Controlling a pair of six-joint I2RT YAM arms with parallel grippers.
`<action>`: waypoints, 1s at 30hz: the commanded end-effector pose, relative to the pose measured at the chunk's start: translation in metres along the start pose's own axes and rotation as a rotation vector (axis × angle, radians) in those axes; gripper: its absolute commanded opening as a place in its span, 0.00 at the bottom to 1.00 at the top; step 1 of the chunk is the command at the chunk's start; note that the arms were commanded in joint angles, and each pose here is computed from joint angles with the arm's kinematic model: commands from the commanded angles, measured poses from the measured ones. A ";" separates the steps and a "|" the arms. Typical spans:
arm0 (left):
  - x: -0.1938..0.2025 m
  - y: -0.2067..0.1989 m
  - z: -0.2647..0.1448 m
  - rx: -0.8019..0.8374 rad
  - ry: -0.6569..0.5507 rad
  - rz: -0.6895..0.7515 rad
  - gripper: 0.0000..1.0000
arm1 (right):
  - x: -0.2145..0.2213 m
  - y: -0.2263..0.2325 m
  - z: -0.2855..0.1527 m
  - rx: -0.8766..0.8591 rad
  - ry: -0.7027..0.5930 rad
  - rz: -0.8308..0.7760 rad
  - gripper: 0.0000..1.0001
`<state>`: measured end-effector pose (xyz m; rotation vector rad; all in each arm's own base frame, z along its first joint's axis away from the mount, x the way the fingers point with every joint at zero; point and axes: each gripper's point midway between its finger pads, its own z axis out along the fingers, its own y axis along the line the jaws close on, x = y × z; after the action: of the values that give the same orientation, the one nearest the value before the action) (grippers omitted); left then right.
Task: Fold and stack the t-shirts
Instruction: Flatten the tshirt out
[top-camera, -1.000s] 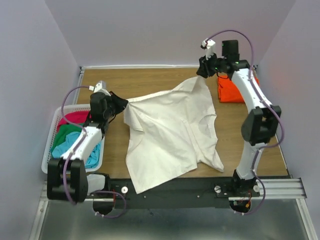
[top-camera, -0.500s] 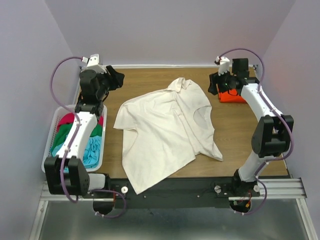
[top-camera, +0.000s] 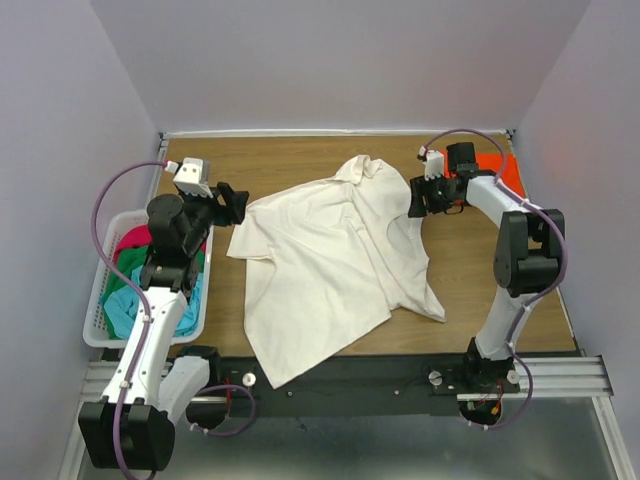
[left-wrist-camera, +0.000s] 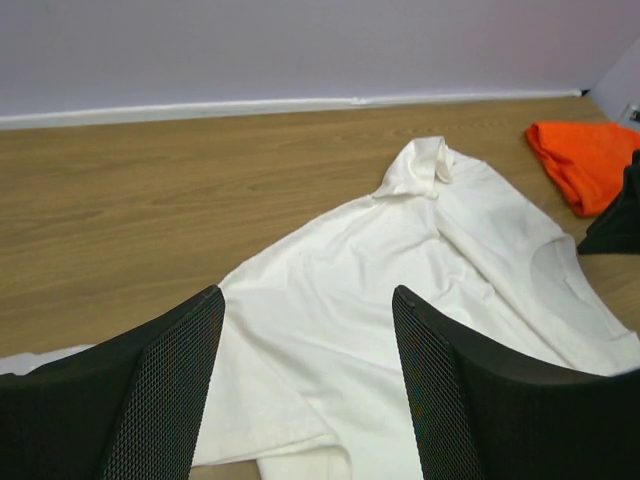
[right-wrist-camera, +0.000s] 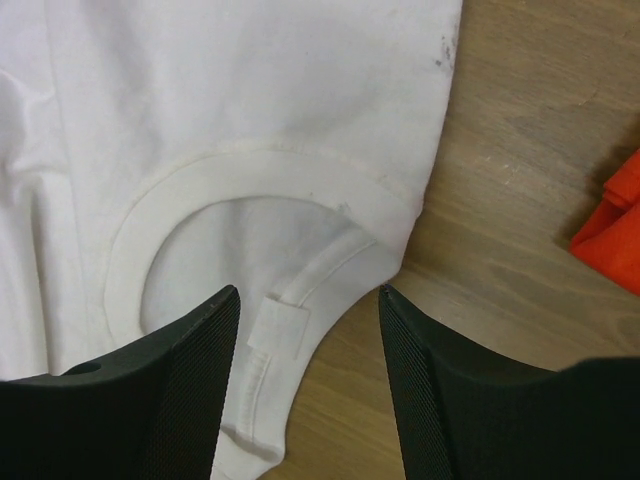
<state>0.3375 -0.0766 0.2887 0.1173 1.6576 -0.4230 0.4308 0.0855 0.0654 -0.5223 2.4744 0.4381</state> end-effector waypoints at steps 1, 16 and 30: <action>0.009 -0.005 -0.011 0.034 0.016 0.081 0.75 | -0.010 -0.019 0.010 0.052 0.003 0.053 0.64; 0.020 -0.009 -0.019 0.062 0.007 0.114 0.75 | 0.017 -0.041 0.040 0.102 0.096 0.103 0.37; 0.024 -0.018 -0.018 0.118 0.015 0.106 0.74 | 0.014 -0.083 -0.057 0.338 0.001 0.048 0.01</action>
<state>0.3137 -0.0815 0.2644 0.2417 1.6655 -0.4025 0.4398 0.0101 0.0659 -0.3248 2.5272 0.1523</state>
